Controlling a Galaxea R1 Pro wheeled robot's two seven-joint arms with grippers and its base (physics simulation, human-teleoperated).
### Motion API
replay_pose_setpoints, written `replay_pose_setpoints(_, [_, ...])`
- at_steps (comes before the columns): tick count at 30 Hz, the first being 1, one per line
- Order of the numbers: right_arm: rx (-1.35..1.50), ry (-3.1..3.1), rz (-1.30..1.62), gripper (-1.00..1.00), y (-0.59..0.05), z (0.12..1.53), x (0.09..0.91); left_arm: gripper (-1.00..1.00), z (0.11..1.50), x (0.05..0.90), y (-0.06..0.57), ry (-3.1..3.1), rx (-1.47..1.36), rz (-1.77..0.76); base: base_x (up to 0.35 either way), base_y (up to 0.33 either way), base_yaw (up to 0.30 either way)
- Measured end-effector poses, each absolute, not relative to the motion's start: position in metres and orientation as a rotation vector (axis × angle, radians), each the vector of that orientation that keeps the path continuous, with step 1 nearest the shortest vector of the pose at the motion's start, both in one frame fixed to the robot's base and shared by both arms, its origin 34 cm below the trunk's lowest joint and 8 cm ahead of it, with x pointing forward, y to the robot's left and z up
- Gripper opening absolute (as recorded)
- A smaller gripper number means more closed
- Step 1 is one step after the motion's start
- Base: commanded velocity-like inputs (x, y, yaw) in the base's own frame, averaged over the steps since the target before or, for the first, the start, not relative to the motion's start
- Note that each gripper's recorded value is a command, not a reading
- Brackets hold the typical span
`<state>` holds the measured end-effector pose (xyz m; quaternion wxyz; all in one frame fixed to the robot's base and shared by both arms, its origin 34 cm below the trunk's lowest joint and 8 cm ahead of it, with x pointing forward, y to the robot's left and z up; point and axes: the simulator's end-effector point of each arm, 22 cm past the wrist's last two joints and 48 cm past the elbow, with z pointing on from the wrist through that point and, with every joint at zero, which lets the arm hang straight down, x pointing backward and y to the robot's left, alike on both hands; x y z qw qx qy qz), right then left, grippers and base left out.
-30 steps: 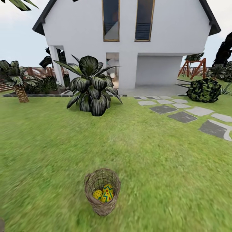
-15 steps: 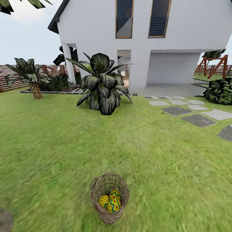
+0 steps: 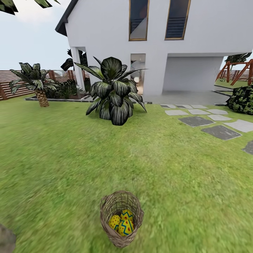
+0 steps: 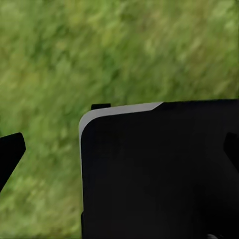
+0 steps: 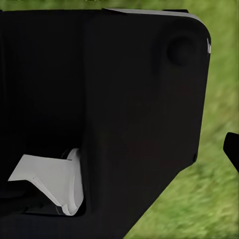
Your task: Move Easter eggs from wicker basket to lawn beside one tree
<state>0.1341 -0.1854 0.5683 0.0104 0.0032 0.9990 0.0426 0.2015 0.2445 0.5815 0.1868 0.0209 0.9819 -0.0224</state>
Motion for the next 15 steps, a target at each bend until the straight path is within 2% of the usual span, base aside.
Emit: replay_pose_setpoints(15, [0.019, 3.113, 0.132, 1.00, -0.1851, 0.5683, 0.1365, 1.00, 0.5805, 0.1975, 0.2465, 2.779, 0.071, -0.069, 0.099, 0.000, 0.000])
